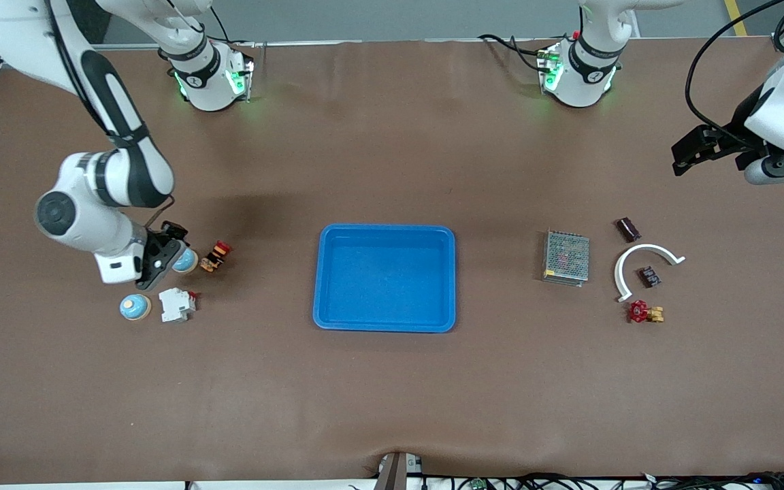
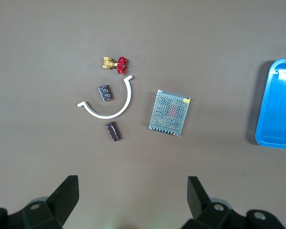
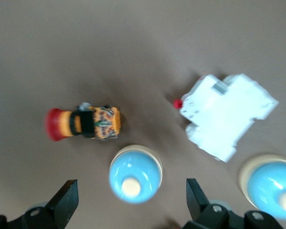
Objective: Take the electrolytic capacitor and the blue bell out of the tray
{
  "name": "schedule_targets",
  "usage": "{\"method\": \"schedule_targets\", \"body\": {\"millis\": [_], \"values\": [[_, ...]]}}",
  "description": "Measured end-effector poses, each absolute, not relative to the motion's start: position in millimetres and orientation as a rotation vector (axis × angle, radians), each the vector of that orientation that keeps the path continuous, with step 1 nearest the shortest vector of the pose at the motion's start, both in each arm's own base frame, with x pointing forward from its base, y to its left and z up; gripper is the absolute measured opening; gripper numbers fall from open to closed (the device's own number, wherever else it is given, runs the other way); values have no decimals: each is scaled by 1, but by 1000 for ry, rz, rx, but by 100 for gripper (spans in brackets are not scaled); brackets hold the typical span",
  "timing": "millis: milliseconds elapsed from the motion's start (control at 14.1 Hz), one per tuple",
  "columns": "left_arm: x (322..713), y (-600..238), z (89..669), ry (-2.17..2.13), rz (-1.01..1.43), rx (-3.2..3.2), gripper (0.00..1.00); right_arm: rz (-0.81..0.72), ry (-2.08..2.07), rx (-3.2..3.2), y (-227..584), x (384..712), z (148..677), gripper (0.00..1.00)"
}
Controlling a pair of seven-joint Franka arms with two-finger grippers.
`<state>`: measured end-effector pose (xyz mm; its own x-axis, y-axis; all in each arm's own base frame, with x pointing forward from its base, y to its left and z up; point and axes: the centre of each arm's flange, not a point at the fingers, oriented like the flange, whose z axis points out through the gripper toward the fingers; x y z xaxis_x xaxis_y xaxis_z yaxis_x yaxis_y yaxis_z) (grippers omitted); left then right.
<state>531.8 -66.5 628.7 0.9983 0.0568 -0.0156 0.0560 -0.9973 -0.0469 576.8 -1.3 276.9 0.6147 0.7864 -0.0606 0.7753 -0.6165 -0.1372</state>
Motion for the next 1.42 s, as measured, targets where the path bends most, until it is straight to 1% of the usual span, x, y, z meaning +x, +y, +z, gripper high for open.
{"method": "schedule_targets", "body": {"millis": [142, 213, 354, 496, 709, 992, 1205, 1417], "values": [[532, -66, 629, -87, 26, -3094, 100, 245, -1205, -2764, 13, 606, 364, 100], [532, -66, 629, -87, 26, -3094, 100, 276, -1141, -2787, 25, 614, 408, 100], [532, -66, 629, -88, 26, -3094, 100, 293, -1029, -2843, 51, 617, 479, 100], [532, -66, 629, -88, 26, -3094, 100, 292, -892, -2909, 71, 615, 521, 100], [532, -66, 629, -88, 29, -3094, 100, 300, -657, -2989, 76, 611, 557, 100], [530, -66, 628, -88, 44, -3092, 100, 221, -444, -3055, 66, 610, 601, 100], [530, -67, 628, -87, 49, -3091, 100, 164, -331, -3080, 28, 613, 620, 100], [529, -67, 629, -85, 49, -3091, 100, 182, -174, -3040, -32, 608, 622, 100]]}}
